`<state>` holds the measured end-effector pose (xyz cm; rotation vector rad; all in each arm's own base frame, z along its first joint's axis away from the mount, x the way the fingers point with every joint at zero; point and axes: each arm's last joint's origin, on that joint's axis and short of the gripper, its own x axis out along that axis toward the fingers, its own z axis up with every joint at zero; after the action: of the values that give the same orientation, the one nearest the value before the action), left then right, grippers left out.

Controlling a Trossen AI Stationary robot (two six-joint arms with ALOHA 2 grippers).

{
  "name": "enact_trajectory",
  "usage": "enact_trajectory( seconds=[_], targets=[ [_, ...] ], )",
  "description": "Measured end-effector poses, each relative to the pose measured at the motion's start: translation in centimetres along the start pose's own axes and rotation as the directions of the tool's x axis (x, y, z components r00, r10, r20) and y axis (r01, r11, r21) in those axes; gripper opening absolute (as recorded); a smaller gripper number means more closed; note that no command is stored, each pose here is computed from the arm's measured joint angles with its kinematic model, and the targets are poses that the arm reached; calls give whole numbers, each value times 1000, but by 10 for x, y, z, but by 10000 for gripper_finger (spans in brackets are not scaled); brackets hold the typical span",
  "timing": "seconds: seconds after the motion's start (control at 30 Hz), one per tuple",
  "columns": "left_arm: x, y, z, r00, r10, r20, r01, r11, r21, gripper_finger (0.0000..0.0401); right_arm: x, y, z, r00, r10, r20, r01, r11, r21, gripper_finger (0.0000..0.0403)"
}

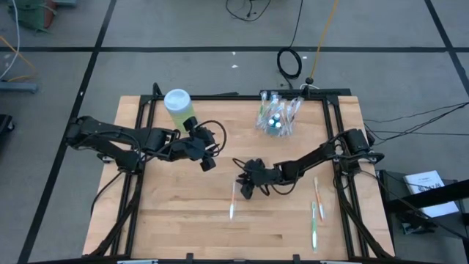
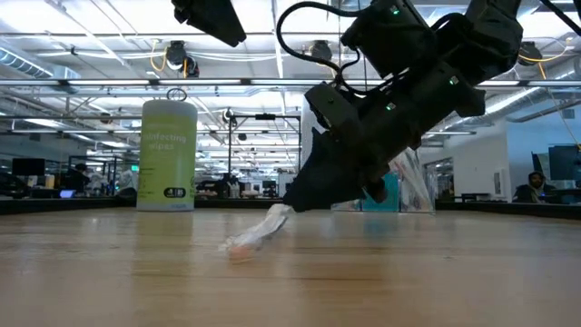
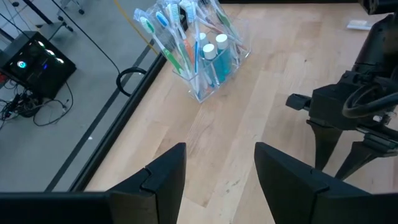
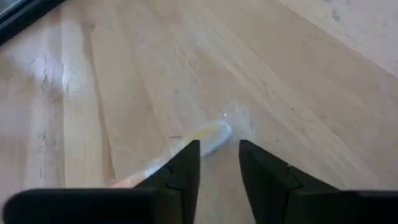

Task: Pick & Place toothbrushing station
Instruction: Put the orange toothbrush into the transparent organizer

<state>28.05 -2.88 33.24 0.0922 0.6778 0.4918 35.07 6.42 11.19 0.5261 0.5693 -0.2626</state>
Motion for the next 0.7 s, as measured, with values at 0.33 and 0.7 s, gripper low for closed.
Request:
enact_trajectory(
  seconds=[0.33,0.7],
  targets=[
    [0,0,0,1000,0,0,0,1000,2,196,-1,3,4,999,27,32,-27,1000,8,19],
    [0,0,0,1000,0,0,0,1000,8,196,-10,23,27,948,217,234,-156,955,-254,49]
  ],
)
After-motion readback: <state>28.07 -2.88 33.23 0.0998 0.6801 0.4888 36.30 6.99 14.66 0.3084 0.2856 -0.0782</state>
